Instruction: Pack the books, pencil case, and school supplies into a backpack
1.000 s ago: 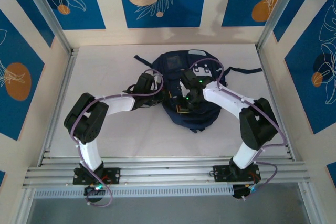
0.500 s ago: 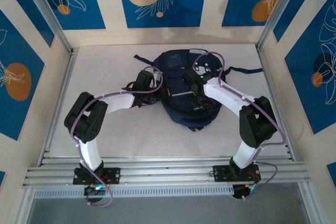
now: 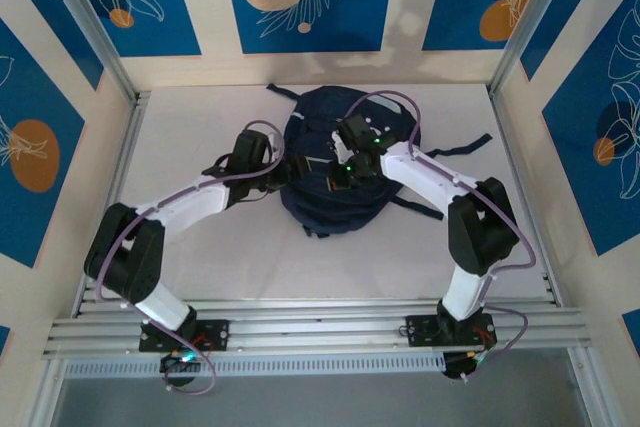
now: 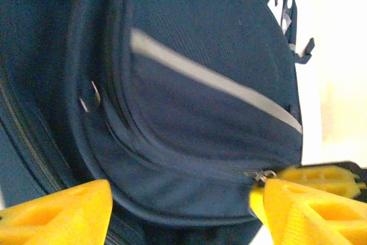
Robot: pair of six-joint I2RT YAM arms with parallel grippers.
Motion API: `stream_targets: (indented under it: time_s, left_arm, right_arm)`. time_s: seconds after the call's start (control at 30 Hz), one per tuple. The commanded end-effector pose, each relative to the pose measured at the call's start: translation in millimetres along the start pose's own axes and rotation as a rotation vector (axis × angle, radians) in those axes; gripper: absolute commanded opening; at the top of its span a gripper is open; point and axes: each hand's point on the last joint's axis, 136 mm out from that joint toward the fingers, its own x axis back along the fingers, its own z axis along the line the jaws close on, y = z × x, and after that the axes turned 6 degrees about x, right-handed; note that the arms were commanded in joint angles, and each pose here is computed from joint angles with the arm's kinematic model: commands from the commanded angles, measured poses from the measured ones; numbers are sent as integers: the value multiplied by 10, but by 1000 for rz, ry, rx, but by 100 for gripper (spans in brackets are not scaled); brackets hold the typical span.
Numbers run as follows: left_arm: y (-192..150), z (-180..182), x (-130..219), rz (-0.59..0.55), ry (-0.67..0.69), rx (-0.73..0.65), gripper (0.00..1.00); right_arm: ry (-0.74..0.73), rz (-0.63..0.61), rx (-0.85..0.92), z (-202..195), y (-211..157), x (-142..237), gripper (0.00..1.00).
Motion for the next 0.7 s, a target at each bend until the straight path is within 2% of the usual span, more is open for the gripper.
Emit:
stream_targets:
  time_s: [0.0,0.17,0.27,0.3,0.37,0.43,0.47,0.5,0.67]
  left_arm:
    - [-69,10,-42,-10,-22,104,73]
    - [97,-4,-236,-71,-32,142,74]
    - [228,129,-411,-113,39,108,70]
    - [250,174,-457,-119,60,99,68]
    - [294,272,-542,-131,87,74,52]
    - [308,371,-583,-130,101,75,31]
    - [309,433,-590,-130,112,72,23]
    - [311,482,-589,-130,124,70,19]
    - [308,693,-548,-117,186,55,16]
  right_arm:
    - [227,-100,-18,463,359,61,0]
    - [359,-56,-34,715,214,-5,0]
    - [389,-6,-22,786,-14,-47,0]
    - [395,14,-17,795,-97,-50,0]
    - [383,65,-3,754,-306,-62,0]
    - [325,117,22,624,-517,-61,0]
    - [276,147,43,515,-640,-65,0]
    - [228,170,62,412,-730,-52,0]
    - [-57,254,73,-361,-1026,112,0]
